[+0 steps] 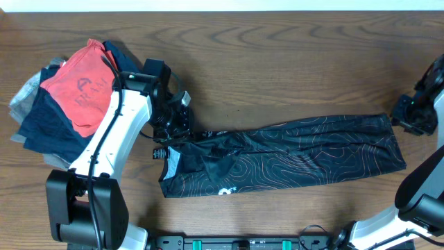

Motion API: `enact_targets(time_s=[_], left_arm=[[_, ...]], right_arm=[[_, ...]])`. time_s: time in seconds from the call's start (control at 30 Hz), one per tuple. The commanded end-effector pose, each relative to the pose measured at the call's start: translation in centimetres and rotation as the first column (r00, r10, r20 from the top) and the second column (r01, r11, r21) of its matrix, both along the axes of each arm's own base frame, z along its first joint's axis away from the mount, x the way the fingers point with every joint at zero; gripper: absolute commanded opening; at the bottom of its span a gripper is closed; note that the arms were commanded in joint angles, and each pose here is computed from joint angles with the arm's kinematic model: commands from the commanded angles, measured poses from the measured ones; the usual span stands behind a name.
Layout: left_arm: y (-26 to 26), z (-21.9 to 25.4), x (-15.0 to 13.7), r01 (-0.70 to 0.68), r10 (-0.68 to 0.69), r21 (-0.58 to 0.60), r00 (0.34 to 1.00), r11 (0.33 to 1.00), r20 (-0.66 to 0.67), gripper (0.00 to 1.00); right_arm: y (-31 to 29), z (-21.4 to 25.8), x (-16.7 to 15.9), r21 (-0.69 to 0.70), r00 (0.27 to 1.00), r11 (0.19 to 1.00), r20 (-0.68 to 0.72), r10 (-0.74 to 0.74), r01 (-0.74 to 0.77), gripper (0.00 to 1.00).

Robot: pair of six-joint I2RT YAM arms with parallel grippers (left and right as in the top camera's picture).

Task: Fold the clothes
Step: 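Fold the back edge forward onto the front edge with both grippers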

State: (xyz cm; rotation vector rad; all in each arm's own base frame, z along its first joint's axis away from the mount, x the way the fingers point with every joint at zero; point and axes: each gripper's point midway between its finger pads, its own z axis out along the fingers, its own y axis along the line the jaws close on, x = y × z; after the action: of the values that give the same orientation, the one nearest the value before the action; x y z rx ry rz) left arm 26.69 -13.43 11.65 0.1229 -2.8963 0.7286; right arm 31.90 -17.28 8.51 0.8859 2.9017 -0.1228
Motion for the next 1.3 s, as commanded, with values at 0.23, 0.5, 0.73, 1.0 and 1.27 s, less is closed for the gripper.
enact_targets(time_s=[0.23,0.5,0.73,1.0,1.27], left_arm=[[0.1,-0.3,0.2,0.010,-0.010,0.009,1.000,1.000,0.013,0.06],[0.0,-0.3,0.5,0.010,-0.010,0.006,1.000,1.000,0.028,0.06],[0.0,-0.4,0.8,0.010,-0.010,0.005,0.999,1.000,0.038,0.06],[-0.1,-0.4,0.9,0.010,-0.010,0.004,0.999,1.000,0.043,0.06],[-0.1,-0.4,1.0,0.010,-0.010,0.003,0.999,1.000,0.049,0.06]], right_arm=[[2.9,-5.3,3.5,0.059,0.978,0.995,0.197,0.067,-0.080,0.41],[2.5,-5.3,4.4,0.026,0.970,0.996,0.233,0.075,-0.084,0.40],[2.2,-6.0,4.2,0.015,0.975,0.997,0.209,0.072,-0.076,0.42],[2.0,-8.1,4.0,0.021,0.983,0.997,0.171,0.067,-0.072,0.38],[1.7,-8.0,4.3,0.015,0.983,0.999,0.179,0.040,-0.044,0.01]])
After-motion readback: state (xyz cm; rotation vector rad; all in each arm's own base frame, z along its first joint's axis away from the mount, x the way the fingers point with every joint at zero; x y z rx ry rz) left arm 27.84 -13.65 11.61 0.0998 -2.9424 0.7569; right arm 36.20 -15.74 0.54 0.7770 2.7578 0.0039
